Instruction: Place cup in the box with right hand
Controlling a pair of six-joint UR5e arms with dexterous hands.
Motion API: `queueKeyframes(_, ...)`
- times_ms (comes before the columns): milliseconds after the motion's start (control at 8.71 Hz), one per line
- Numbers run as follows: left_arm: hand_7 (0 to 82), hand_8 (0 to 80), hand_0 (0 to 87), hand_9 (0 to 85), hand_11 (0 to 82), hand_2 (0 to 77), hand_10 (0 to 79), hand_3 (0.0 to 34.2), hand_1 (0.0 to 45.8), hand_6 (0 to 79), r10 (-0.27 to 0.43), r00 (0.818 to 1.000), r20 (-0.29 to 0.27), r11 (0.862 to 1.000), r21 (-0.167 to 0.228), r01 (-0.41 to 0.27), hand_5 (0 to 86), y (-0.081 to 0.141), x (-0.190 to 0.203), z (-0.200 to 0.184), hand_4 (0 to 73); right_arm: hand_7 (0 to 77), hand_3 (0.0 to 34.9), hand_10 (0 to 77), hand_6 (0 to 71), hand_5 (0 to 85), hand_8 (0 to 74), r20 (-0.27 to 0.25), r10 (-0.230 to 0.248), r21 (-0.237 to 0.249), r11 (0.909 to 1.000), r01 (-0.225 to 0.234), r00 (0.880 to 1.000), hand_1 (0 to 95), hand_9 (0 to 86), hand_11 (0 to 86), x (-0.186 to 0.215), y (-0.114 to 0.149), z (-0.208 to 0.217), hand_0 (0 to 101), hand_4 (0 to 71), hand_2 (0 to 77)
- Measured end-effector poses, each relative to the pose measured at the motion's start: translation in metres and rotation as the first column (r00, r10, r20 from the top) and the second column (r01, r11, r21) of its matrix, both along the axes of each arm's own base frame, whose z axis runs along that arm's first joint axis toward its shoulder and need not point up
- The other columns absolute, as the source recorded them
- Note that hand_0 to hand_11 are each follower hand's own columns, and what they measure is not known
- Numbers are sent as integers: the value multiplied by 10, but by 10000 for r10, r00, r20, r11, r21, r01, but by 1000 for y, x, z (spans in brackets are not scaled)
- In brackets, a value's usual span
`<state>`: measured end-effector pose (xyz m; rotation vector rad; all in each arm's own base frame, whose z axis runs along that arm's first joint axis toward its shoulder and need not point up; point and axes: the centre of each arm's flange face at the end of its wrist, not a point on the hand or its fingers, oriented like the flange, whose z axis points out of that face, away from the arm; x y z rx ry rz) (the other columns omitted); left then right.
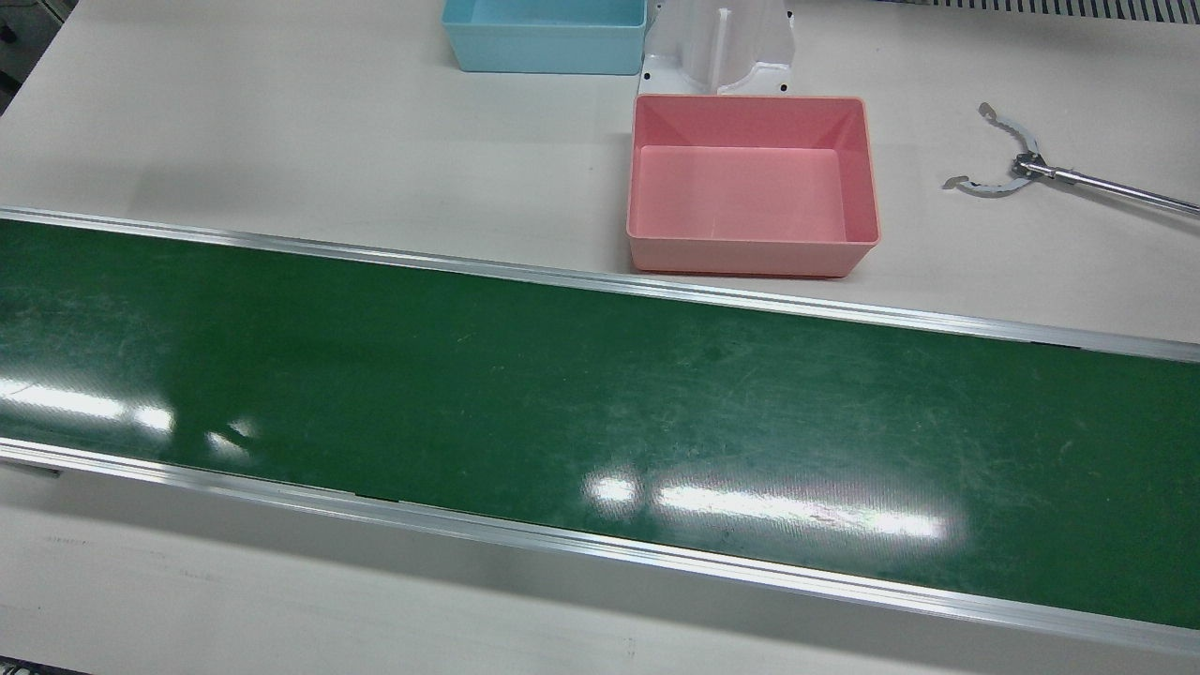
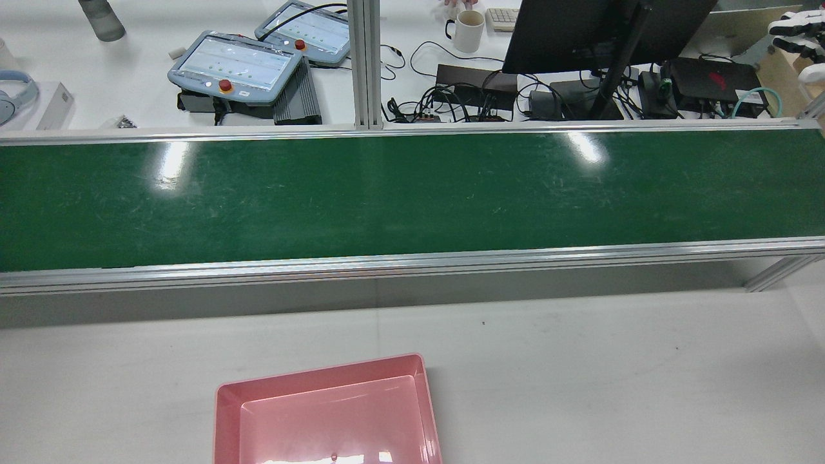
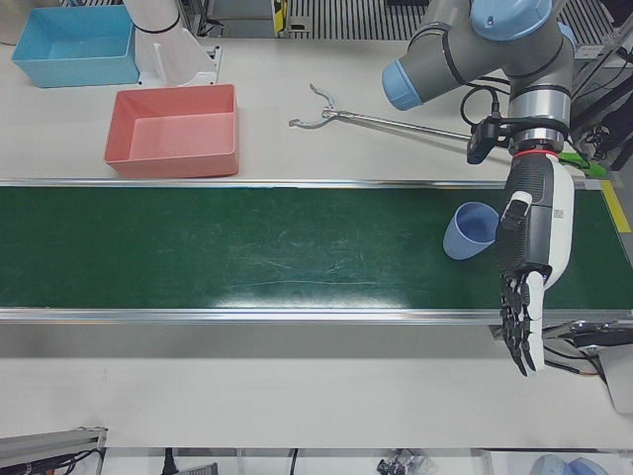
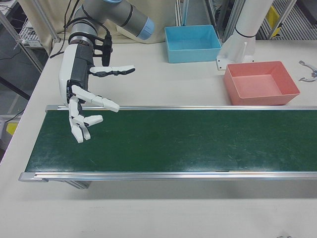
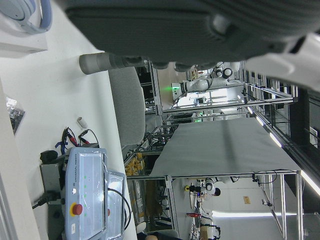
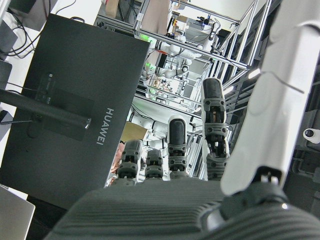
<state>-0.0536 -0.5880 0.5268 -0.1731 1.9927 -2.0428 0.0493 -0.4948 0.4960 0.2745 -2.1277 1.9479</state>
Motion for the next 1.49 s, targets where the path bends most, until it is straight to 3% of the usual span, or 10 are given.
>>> queueKeyframes(344, 0, 0, 0, 0, 0, 5, 0, 0, 5, 0, 0, 10000, 9, 10000, 4, 0, 0, 0, 0, 0, 0, 491, 0, 60, 120, 55, 11, 182, -487, -346, 9982, 493, 9986, 153, 104, 109, -8, -8, 14, 572, 404, 5)
queueKeyframes(1033, 0, 0, 0, 0, 0, 5, 0, 0, 5, 0, 0, 10000, 12, 10000, 2, 0, 0, 0, 0, 0, 0, 502, 0, 76, 114, 55, 27, 213, -555, -350, 9978, 562, 9982, 142, 120, 125, -10, -10, 15, 573, 415, 5)
queueKeyframes(1148, 0, 0, 0, 0, 0, 5, 0, 0, 5, 0, 0, 10000, 11, 10000, 2, 0, 0, 0, 0, 0, 0, 502, 0, 76, 114, 55, 27, 214, -558, -346, 9978, 565, 9982, 98, 120, 120, -11, -10, 15, 573, 415, 5)
queueKeyframes(1262, 0, 0, 0, 0, 0, 5, 0, 0, 5, 0, 0, 10000, 11, 10000, 3, 0, 0, 0, 0, 0, 0, 502, 0, 76, 114, 55, 33, 214, -568, -346, 9977, 575, 9982, 142, 114, 120, -11, -10, 15, 574, 415, 5)
queueKeyframes(1492, 0, 0, 0, 0, 0, 5, 0, 0, 5, 0, 0, 10000, 7, 10000, 4, 0, 0, 0, 0, 0, 0, 507, 0, 76, 114, 55, 27, 213, -581, -345, 9977, 588, 9981, 125, 131, 131, -11, -10, 15, 573, 420, 5)
